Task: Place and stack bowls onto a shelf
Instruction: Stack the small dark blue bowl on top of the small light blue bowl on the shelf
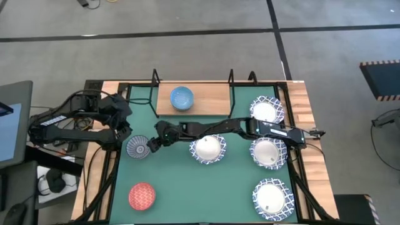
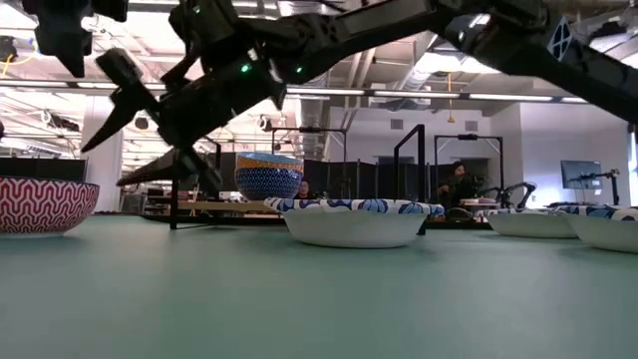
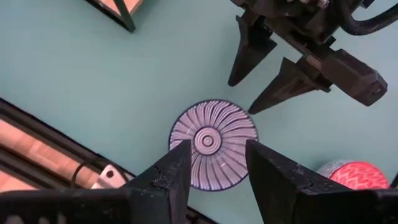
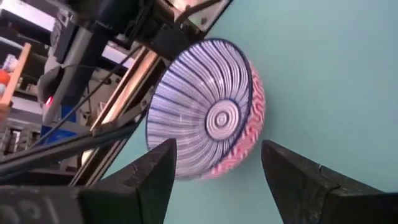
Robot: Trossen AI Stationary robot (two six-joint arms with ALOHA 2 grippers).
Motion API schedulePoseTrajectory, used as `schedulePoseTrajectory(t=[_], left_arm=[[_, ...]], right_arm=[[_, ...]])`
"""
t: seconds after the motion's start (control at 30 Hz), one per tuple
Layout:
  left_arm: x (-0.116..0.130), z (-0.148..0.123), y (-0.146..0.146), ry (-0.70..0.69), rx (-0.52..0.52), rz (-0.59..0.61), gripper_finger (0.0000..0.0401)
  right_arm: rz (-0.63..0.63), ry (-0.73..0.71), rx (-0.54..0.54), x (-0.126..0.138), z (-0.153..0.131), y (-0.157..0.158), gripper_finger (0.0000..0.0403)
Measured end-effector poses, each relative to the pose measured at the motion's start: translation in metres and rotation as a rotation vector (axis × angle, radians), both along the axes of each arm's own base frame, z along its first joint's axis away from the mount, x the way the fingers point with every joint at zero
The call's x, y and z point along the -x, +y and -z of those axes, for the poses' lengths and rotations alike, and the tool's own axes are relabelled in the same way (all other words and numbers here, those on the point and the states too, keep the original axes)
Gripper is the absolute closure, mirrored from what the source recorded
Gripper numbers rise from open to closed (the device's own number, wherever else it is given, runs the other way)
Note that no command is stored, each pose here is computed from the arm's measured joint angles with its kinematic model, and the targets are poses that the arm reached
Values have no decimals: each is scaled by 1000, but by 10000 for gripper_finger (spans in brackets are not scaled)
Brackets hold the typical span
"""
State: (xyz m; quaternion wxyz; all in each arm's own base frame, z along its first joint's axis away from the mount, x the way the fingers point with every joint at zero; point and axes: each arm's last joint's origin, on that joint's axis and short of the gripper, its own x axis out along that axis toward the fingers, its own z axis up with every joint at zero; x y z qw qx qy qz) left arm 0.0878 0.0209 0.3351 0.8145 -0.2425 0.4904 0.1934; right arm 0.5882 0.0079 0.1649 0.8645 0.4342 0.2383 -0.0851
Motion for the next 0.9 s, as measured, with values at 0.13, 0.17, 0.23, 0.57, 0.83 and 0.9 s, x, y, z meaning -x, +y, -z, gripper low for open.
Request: schedulePoseTrajectory(t=[0.13, 0.17, 0.23, 0.57, 0.83, 0.9], left_arm=[[1, 4, 0, 25, -10, 1, 266], [1, 5, 0, 29, -9, 1, 266], [1, 5, 0, 34, -11, 7, 266], [3, 6, 0, 60, -21, 38, 266], [3, 6, 1, 69, -56, 23, 266], [3, 6, 1, 71, -63, 19, 266]], right_arm=[[19, -4, -9, -3, 11, 0, 143], [32, 7, -6, -3, 12, -1, 143], [59, 9, 13, -4, 18, -1, 143], [98, 80, 13, -2, 33, -11, 168], [-10, 99, 36, -1, 35, -2, 235], [-43, 93, 50, -1, 34, 5, 251]])
